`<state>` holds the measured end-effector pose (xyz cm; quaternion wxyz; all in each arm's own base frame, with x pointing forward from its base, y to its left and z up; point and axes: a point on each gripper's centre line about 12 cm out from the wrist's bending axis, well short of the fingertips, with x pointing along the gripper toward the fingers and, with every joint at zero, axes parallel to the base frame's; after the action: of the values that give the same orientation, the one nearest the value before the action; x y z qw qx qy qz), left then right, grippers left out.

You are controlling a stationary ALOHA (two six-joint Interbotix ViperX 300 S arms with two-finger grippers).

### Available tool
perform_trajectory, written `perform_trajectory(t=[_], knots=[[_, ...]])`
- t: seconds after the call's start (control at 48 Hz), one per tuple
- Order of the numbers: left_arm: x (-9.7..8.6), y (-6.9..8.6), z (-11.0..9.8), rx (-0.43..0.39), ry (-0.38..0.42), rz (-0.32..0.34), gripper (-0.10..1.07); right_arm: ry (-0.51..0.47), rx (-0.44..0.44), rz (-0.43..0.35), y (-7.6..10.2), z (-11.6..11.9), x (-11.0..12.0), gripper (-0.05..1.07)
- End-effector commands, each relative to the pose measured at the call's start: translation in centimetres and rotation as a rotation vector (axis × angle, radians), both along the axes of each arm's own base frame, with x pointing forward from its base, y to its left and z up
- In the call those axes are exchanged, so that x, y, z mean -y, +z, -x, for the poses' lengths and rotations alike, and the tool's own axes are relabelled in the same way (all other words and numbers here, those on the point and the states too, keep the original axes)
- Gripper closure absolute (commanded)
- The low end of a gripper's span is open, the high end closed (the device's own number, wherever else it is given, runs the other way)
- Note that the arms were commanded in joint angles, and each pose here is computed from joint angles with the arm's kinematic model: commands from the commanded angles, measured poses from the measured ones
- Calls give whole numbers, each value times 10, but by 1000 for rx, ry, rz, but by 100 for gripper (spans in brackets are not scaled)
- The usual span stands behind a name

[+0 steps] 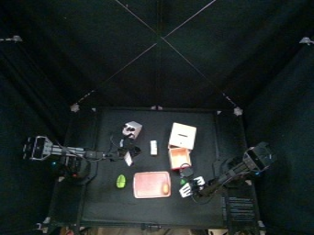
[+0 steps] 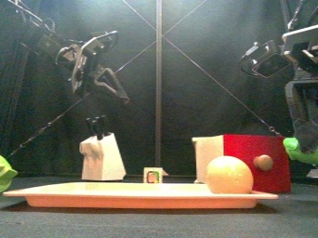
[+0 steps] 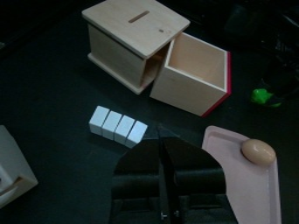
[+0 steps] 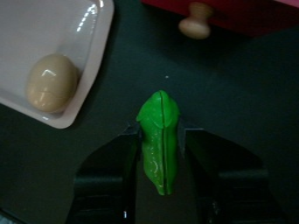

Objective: Put pea right of plate

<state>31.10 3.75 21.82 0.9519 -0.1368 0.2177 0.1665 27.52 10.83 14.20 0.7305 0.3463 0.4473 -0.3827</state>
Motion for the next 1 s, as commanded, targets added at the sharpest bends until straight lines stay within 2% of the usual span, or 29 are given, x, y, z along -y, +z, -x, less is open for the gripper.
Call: perform_trajectory(t=[0.0,0.292,0.5,0.979], knots=[[1,5,-2,14,-2,-1,68,-15,21,-24,7,-6,-3,40],[1,4,-2,10,-3,0,68,-51,-25,-47,-4,-9,-7,40],[1,3,-1,7,-5,0,68,-41,-35,-30,-9,-13,-8,39],[1,1,-1,4,0,4,68,-39,-31,-11,-6,-17,-7,23]])
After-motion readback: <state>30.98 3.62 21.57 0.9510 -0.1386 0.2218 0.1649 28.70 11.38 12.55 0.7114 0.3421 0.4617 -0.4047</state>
